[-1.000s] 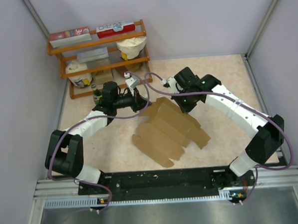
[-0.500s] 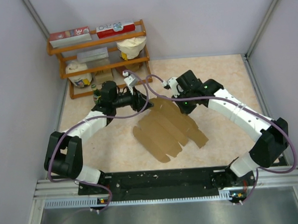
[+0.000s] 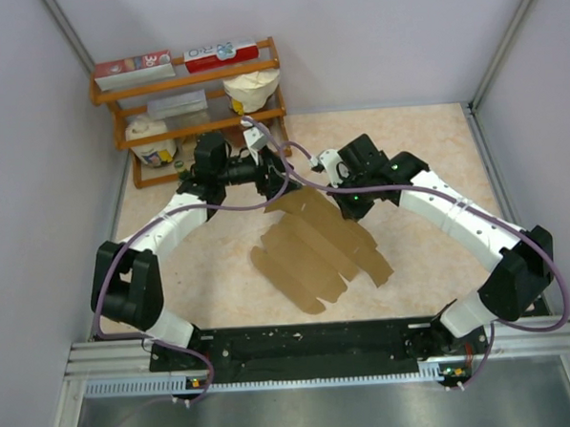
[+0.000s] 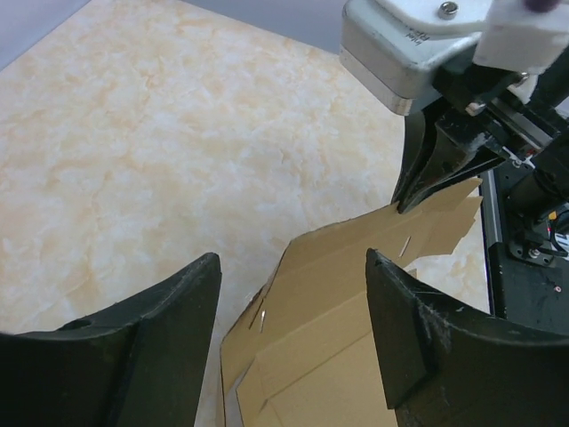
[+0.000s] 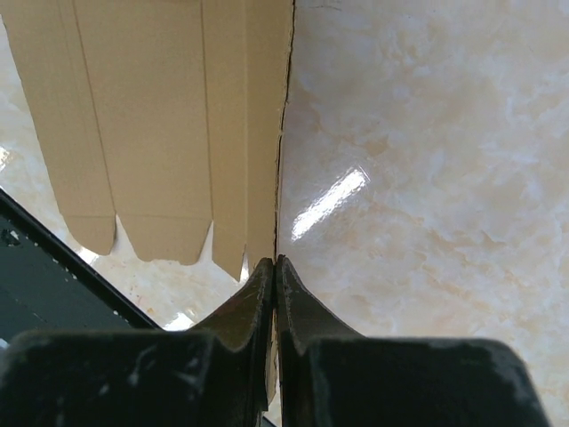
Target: Fold the paper box
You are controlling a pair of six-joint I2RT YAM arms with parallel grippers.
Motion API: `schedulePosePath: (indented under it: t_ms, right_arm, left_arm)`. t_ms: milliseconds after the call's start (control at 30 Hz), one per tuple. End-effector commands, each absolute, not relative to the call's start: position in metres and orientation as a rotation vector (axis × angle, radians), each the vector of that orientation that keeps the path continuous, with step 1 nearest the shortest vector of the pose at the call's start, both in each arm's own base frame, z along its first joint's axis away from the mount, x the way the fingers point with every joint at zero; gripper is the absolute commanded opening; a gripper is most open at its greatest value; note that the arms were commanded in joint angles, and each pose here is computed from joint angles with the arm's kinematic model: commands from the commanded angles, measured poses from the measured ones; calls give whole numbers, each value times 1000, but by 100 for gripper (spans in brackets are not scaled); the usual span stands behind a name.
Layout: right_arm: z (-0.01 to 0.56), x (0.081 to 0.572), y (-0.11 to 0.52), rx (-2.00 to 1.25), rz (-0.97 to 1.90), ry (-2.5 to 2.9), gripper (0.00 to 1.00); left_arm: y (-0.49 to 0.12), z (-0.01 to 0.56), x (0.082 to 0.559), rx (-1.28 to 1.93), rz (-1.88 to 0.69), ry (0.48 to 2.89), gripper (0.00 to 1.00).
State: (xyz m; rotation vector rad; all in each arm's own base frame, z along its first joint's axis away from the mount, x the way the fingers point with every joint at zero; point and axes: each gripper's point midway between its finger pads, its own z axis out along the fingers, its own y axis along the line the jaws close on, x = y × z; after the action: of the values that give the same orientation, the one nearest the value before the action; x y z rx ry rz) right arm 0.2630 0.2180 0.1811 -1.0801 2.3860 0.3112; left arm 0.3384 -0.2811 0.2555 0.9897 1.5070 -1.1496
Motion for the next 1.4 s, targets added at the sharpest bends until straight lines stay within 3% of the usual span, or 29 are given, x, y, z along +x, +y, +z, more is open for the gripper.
schedulePosePath:
  t_ms: [0,267,700,933,1200,1367]
  right_arm:
    - [198,260,228,-1108,363,2303,0]
    - [197,260,230,-1119,369,2301,0]
    - [193,260,231,-1123,380,2312,0]
    - [192,261,231,-1112,375,2314,0]
    - [192,262,235,-1098,397,2279,28]
    - [192,265,237,-1092,403,2265,30]
  left_arm:
    - [-296,248,336,1094,-1161,1490,69]
    - [-304,222,336,1150,-1118,1552,58]
    - [-308,211,342,1139,-1117,1590,16]
    - [-310,212,343,1119,-1136,1590,5]
    - [-309,214,338,1127,-1146,1575,2]
    - [-310,217,338,1129,-1147,1566,2]
